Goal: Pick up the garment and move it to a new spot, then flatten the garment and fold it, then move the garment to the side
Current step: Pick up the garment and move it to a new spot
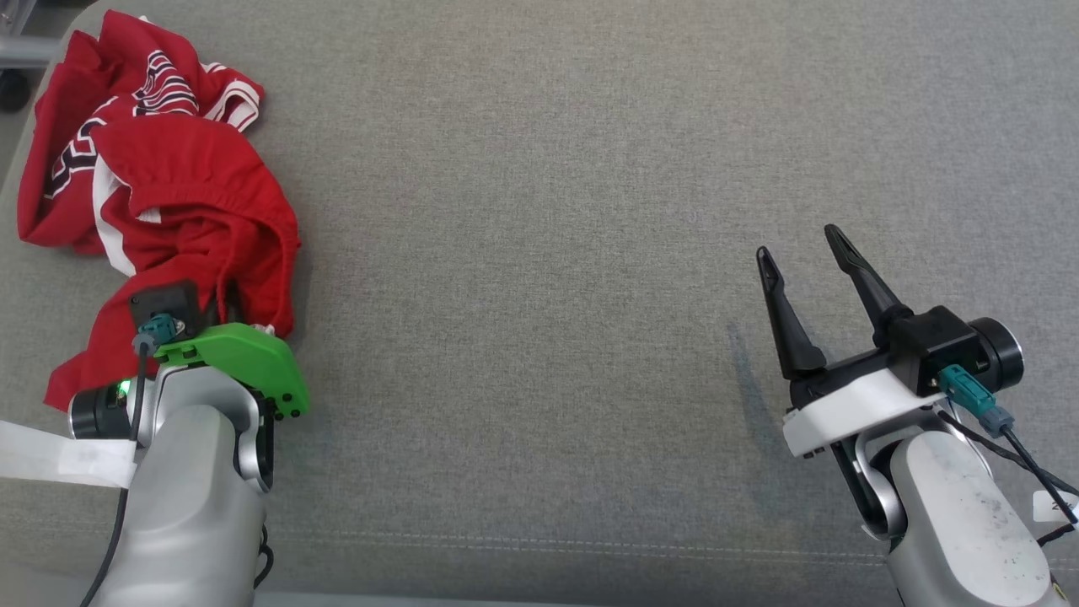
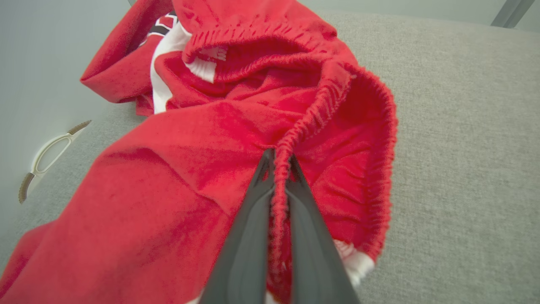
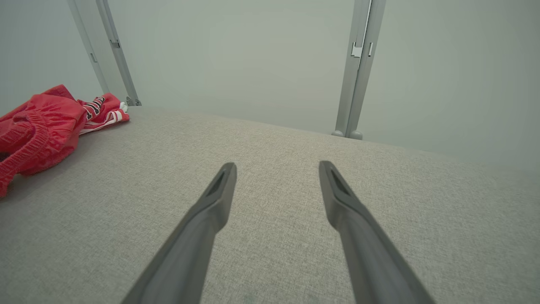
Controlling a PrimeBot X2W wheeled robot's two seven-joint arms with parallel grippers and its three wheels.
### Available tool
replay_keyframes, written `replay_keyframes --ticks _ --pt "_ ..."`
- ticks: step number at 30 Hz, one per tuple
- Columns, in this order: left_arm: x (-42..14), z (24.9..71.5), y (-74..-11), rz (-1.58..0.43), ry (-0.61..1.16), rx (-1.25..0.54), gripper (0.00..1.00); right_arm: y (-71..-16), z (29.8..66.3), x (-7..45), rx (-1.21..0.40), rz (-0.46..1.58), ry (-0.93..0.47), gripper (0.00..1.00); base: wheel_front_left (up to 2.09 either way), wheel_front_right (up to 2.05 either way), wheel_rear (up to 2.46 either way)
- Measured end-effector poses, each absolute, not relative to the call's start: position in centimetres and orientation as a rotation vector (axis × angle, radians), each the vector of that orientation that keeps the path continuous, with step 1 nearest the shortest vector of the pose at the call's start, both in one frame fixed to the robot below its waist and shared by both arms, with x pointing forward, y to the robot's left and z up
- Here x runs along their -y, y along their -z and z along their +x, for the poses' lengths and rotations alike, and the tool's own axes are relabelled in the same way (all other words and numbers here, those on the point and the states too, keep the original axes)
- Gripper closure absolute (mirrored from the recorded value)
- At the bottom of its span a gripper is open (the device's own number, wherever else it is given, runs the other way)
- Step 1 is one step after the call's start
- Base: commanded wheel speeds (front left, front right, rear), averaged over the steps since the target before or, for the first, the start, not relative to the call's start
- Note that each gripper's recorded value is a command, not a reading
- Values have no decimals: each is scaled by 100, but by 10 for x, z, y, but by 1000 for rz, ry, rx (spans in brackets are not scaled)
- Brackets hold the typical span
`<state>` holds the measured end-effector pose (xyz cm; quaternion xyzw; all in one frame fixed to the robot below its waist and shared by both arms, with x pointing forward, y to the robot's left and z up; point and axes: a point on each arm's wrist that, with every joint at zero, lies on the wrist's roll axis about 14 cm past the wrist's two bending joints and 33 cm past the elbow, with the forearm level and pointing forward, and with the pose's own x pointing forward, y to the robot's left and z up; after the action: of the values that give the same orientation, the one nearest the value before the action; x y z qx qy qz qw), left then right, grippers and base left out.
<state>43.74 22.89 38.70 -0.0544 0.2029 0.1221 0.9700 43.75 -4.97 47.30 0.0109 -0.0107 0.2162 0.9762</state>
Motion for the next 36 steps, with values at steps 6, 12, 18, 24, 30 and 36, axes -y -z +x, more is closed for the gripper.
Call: replay_keyframes --ticks 6,12,18,24,30,36 --pt "-230 455 -424 -67 -225 -274 100 -480 437 46 38 31 -437 0 0 0 0" --pt "-223 472 -476 -47 -186 -123 100 -494 431 38 64 56 -447 0 0 0 0" --pt "-199 485 -503 -47 -109 -57 100 -505 424 42 84 74 -427 0 0 0 0" --pt "-161 496 -505 -30 -6 -57 100 -509 419 68 92 63 -339 0 0 0 0" --pt "-110 504 -495 -7 132 -122 100 -510 410 105 90 54 -220 0 0 0 0" --pt "-51 502 -478 -16 307 -198 100 -513 398 137 96 49 -113 0 0 0 0"
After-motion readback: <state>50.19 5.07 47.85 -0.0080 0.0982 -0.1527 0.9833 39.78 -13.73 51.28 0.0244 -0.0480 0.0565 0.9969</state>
